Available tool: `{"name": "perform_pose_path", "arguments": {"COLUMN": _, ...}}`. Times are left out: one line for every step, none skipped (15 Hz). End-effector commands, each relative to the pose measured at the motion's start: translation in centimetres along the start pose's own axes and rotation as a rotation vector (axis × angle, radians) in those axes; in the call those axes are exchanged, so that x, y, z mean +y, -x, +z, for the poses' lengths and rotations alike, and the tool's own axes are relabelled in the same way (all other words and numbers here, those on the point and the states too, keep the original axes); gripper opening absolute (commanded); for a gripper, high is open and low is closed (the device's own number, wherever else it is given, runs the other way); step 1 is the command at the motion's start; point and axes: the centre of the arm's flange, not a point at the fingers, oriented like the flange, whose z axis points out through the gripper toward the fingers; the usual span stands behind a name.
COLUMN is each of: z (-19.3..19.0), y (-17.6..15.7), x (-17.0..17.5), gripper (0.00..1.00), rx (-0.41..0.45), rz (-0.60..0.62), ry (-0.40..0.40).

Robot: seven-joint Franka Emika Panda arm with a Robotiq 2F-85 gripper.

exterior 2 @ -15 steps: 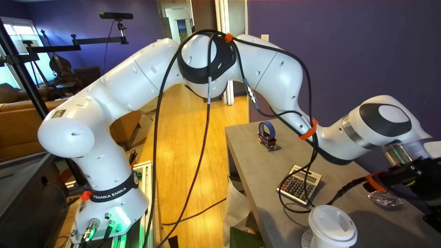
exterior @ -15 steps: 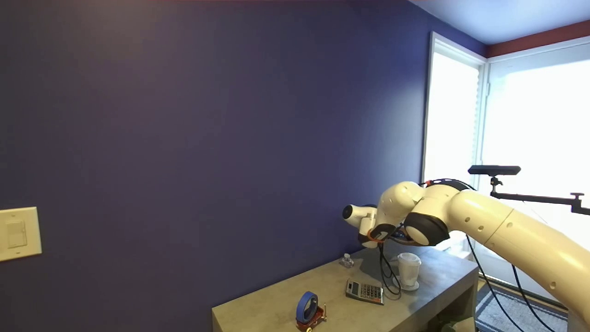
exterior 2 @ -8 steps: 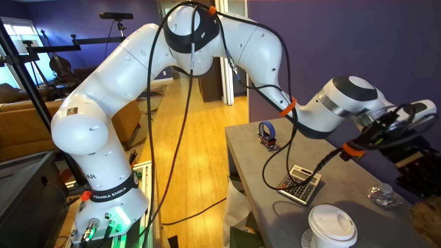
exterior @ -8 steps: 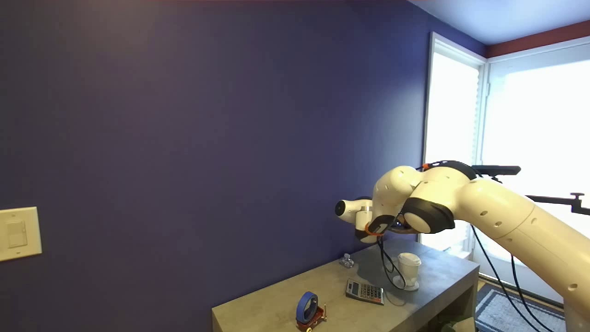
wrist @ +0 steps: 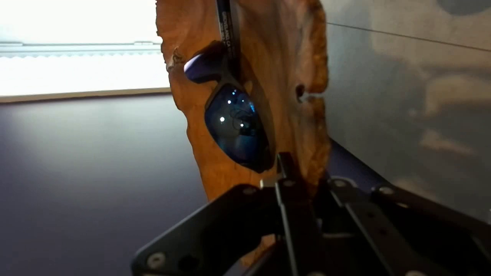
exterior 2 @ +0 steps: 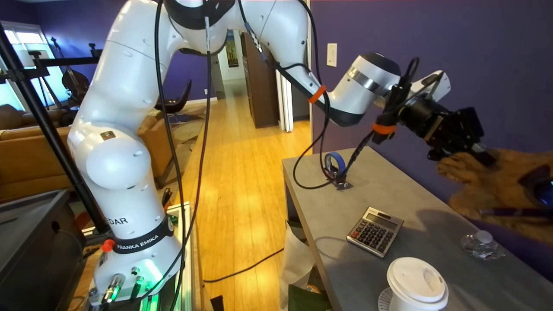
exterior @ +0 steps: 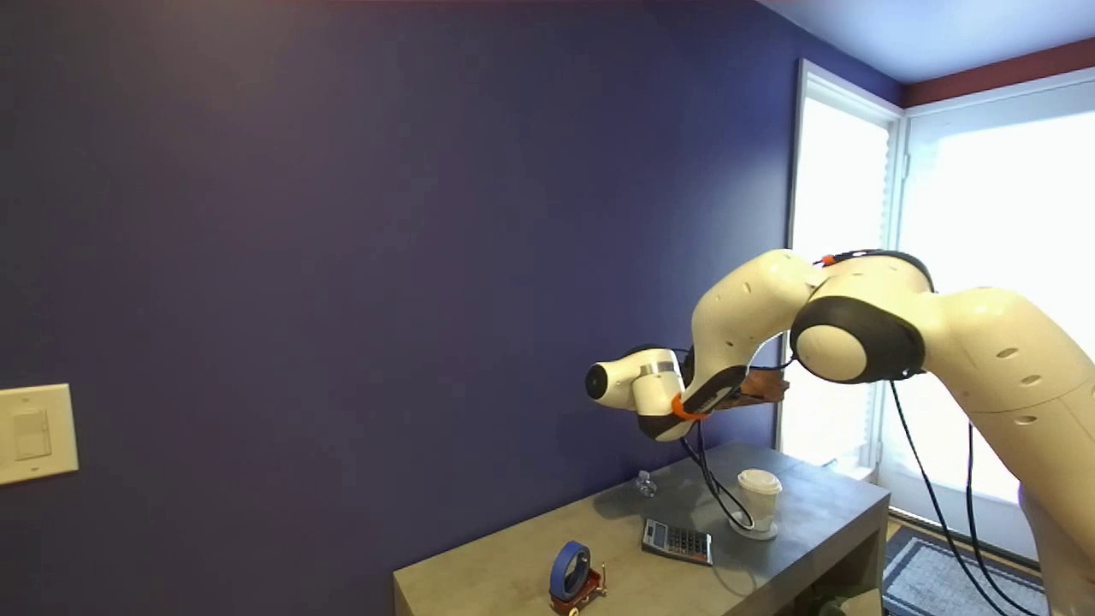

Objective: Move the key bowl from the right to the left

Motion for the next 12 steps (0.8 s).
{"name": "perform_pose_path", "arguments": {"z": -9.0, "y": 2.8, "x": 2.0, "gripper": 0.03, "rx": 0.057, "rz": -0.014, "ry": 0.023}}
{"name": "perform_pose_path", "arguments": {"z": -11.6, "y": 2.9, "x": 2.3, "gripper": 0.03, "rx": 0.076, "rz": -0.014, "ry": 0.022}}
{"name": "perform_pose_path", "arguments": {"z": -14.3, "y": 3.0, "x": 2.5, "gripper": 0.03, "rx": 0.096, "rz": -0.019, "ry": 0.012}}
{"name": "perform_pose_path", "arguments": {"z": -17.1, "y": 3.1, "x": 2.7, "gripper": 0.03, "rx": 0.119, "rz": -0.024, "ry": 0.006}}
{"name": "perform_pose_path", "arguments": {"z": -19.7, "y": 3.3, "x": 2.7, "gripper": 0.03, "rx": 0.147, "rz": -0.034, "ry": -0.001}}
{"name": "perform_pose_path", "arguments": {"z": -22.3, "y": 3.4, "x": 2.4, "gripper": 0.03, "rx": 0.185, "rz": -0.048, "ry": -0.010}}
{"name": "perform_pose_path", "arguments": {"z": -24.5, "y": 3.4, "x": 2.2, "gripper": 0.03, "rx": 0.223, "rz": -0.051, "ry": -0.021}}
{"name": "perform_pose_path", "arguments": {"z": -22.3, "y": 3.1, "x": 1.5, "gripper": 0.12, "rx": 0.174, "rz": -0.028, "ry": -0.046}}
{"name": "perform_pose_path", "arguments": {"z": -24.2, "y": 3.4, "x": 1.2, "gripper": 0.12, "rx": 0.202, "rz": -0.035, "ry": -0.055}}
{"name": "perform_pose_path", "arguments": {"z": -25.2, "y": 3.7, "x": 1.0, "gripper": 0.12, "rx": 0.219, "rz": -0.040, "ry": -0.060}}
{"name": "perform_pose_path", "arguments": {"z": -25.6, "y": 3.8, "x": 0.9, "gripper": 0.12, "rx": 0.225, "rz": -0.043, "ry": -0.061}}
{"name": "perform_pose_path", "arguments": {"z": -25.4, "y": 3.7, "x": 0.9, "gripper": 0.12, "rx": 0.222, "rz": -0.043, "ry": -0.060}}
